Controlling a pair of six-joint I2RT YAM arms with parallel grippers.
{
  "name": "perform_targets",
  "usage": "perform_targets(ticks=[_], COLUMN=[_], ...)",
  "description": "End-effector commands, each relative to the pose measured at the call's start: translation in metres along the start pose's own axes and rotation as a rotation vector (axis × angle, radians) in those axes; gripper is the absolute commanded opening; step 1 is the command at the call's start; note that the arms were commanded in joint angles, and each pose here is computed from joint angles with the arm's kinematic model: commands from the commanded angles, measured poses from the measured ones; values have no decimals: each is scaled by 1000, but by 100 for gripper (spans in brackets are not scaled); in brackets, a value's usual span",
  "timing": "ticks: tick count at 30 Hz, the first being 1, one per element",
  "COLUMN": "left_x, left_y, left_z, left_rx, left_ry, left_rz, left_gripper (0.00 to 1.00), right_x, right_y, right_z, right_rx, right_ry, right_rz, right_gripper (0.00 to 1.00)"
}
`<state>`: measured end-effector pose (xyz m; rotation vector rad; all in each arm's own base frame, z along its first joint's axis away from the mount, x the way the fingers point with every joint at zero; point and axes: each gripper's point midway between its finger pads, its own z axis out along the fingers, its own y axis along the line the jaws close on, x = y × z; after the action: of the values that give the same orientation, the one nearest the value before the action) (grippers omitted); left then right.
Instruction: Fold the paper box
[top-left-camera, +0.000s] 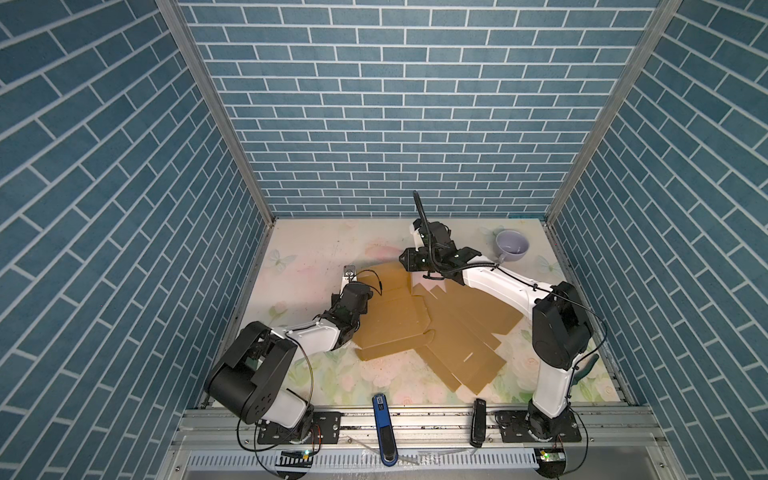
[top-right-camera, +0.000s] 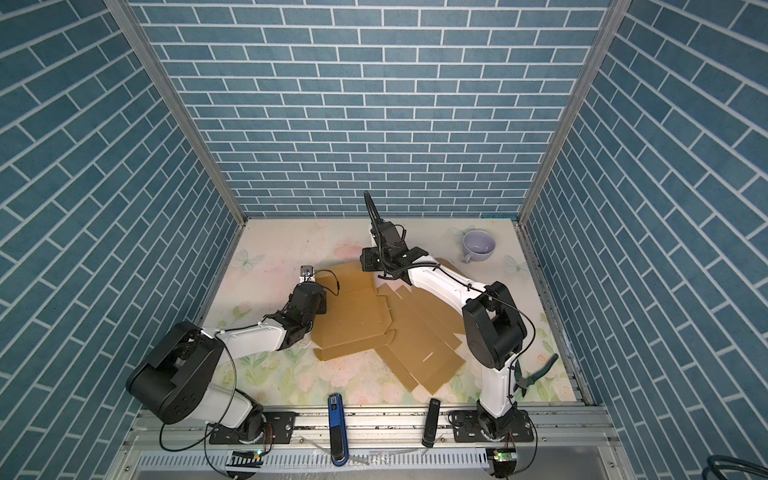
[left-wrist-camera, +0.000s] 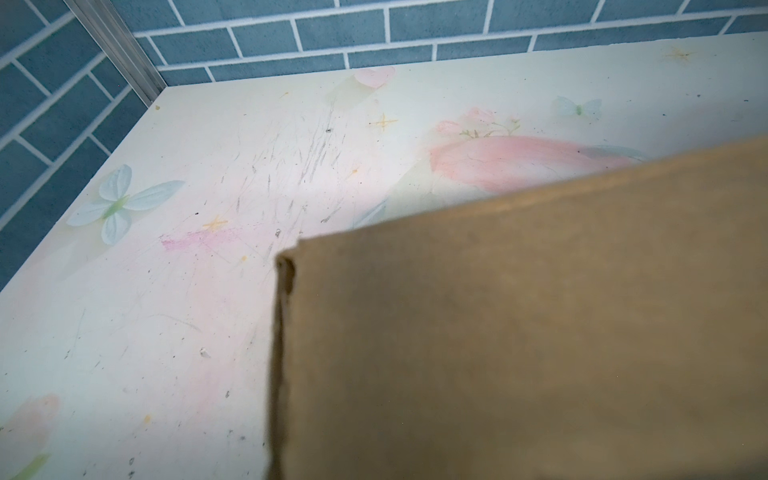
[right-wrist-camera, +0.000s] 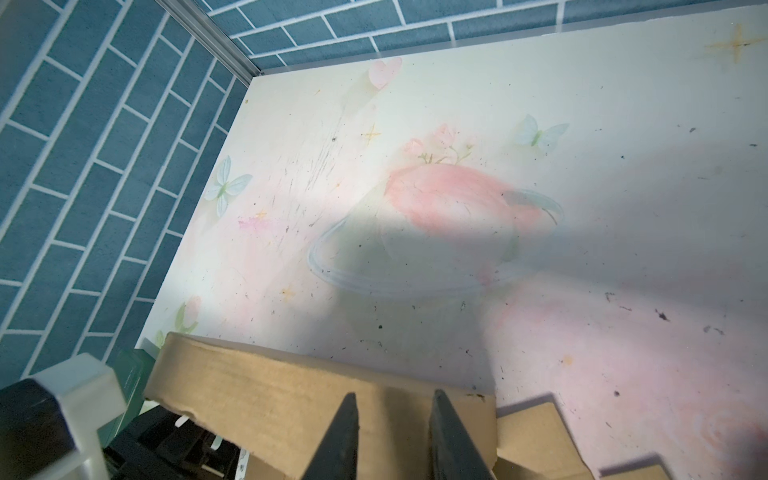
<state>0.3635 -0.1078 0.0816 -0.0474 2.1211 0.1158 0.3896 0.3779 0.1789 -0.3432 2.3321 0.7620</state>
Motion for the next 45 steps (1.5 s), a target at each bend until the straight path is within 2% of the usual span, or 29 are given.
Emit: perform_targets(ticks=[1,20,33,45], left_x=[3,-10,1,6], left_y=[2,10,21,15], left_z=[-1,-15,-29,-11], left_rx=[-3,-4,-3,-2], left_ry=[6,-22,-4,15], left_rz=[-2,-23,-55,-78], left_gripper=[20,40,42,43], right_x=[14,5,-16,-28], right_y=[1,4,9,13], right_z=[5,-4,-18,-35], right_rx=[1,1,14,19], right_ry=[25,-4,-68,-104], right_rz=[11,-1,-21,-47], right_gripper=[30,30,34,36])
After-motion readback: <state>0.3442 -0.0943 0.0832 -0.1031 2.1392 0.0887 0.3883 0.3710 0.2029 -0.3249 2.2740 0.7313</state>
